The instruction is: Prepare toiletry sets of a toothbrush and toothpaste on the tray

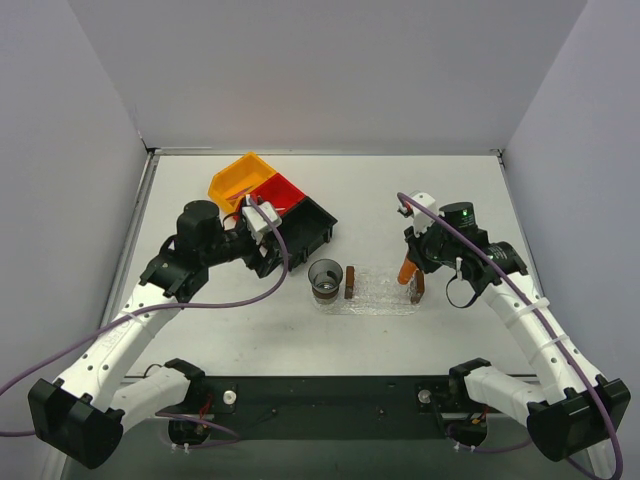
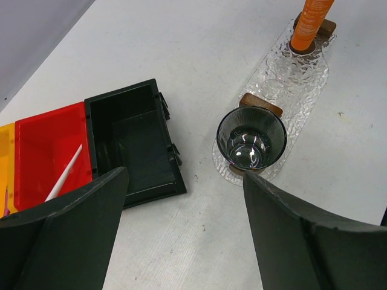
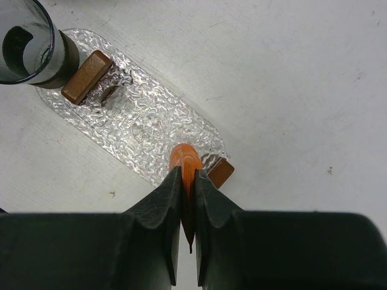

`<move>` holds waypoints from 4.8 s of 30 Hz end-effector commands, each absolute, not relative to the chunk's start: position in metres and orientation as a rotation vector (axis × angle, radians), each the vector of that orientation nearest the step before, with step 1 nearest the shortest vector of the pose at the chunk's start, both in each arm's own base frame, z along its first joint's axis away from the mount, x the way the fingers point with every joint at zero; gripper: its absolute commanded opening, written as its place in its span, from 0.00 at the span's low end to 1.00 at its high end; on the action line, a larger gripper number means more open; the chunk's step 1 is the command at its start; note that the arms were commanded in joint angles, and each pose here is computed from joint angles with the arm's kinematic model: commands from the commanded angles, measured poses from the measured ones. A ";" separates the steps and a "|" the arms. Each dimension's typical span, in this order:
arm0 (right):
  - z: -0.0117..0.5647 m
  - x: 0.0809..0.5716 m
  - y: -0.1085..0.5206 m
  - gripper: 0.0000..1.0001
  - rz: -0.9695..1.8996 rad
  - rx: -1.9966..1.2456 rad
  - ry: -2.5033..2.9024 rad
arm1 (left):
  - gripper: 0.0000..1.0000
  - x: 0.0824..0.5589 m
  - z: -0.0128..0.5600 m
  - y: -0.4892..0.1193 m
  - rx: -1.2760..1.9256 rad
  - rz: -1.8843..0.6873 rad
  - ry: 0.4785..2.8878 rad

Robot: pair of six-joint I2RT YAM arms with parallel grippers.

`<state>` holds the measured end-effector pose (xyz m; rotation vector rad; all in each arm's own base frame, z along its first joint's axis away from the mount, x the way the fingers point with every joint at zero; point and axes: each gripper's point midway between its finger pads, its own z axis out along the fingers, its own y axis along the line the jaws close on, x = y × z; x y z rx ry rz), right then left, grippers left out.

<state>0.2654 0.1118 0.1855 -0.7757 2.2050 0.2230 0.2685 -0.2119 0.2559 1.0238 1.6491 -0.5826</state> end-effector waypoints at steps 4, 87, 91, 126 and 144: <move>0.183 0.270 0.114 0.00 0.244 -0.764 2.195 | 0.87 0.267 0.270 -0.214 1.035 -0.590 1.582; 0.130 0.272 0.110 0.19 0.227 -0.777 2.302 | 0.87 0.271 0.256 -0.206 1.034 -0.588 1.603; 0.133 0.273 0.108 0.29 0.216 -0.766 2.300 | 0.87 0.271 0.257 -0.205 1.032 -0.587 1.602; 0.251 0.296 0.126 0.67 0.269 -0.701 2.039 | 0.82 0.498 0.209 -0.082 0.517 -0.128 1.950; 0.233 0.292 0.125 0.65 0.273 -0.719 2.067 | 0.69 0.575 0.136 -0.049 0.554 -0.023 2.120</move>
